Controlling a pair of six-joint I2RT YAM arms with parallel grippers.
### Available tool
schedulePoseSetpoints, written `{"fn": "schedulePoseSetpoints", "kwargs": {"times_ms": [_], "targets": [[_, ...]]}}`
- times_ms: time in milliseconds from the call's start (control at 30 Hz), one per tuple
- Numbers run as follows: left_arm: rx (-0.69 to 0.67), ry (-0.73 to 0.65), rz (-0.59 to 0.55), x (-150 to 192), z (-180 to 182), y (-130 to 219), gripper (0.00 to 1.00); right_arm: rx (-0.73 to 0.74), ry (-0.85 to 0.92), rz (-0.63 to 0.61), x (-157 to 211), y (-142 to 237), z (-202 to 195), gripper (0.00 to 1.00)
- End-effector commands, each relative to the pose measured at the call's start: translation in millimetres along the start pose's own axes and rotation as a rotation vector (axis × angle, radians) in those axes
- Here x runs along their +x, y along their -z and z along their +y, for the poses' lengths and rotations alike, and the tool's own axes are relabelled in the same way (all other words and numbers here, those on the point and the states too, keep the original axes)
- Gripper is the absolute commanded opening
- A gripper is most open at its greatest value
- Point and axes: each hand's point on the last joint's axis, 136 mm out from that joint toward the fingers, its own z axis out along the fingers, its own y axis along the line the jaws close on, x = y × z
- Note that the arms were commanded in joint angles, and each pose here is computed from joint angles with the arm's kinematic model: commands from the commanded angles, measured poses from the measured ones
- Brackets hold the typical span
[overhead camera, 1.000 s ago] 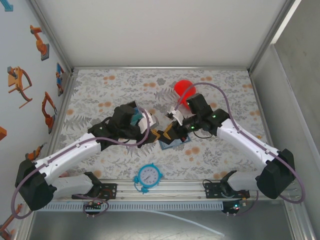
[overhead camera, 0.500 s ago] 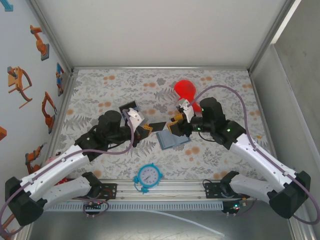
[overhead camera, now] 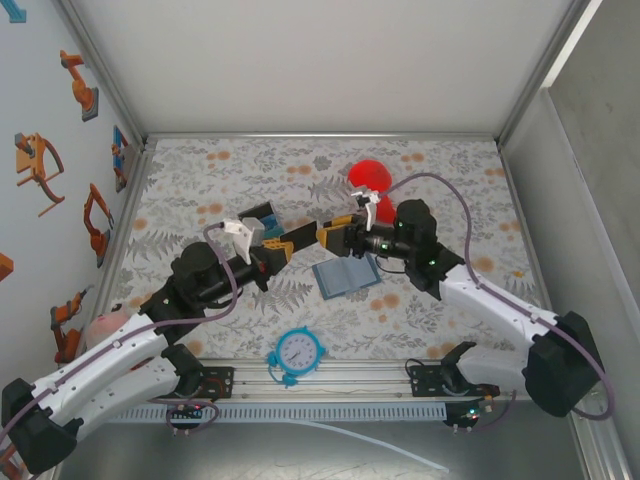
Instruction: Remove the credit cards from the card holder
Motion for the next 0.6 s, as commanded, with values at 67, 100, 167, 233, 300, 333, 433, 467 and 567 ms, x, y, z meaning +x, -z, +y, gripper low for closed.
{"fn": "schedulePoseSetpoints", "kwargs": {"times_ms": [67, 100, 167, 233, 300, 333, 433, 467, 567], "targets": [[0.088, 0.059, -0.092, -18.7, -14.2, -1.8, 0.0, -0.182, 0.028, -0.03, -12.1, -4.5, 29.0, 0.46], [0.098, 0.061, -0.095, -19.6, -16.0, -2.3, 0.0, -0.194, 0.034, -0.028, -12.2, -4.4, 30.7, 0.43], [0.108, 0.062, -0.092, -19.8, -17.4, -3.7, 0.0, -0.215, 0.048, -0.029, -12.9, -3.6, 35.2, 0.38], [0.111, 0.065, -0.091, -19.8, -17.8, -4.4, 0.0, -0.23, 0.069, -0.035, -14.7, -1.6, 40.1, 0.28], [0.107, 0.066, -0.089, -18.8, -16.8, -5.3, 0.0, -0.236, 0.088, -0.038, -14.3, 0.7, 42.7, 0.12], [0.107, 0.067, -0.089, -18.3, -16.6, -5.1, 0.0, -0.235, 0.096, -0.041, -14.4, 1.7, 43.5, 0.05], [0.101, 0.063, -0.091, -20.3, -16.3, -3.8, 0.13, -0.24, 0.122, -0.043, -12.7, 5.6, 47.0, 0.0], [0.096, 0.054, -0.084, -20.4, -16.2, -3.3, 0.2, -0.238, 0.13, -0.042, -12.0, 7.0, 47.7, 0.0], [0.07, -0.01, -0.04, -22.9, -16.8, 0.8, 0.42, -0.203, 0.147, -0.016, -7.4, 9.2, 45.1, 0.0]]}}
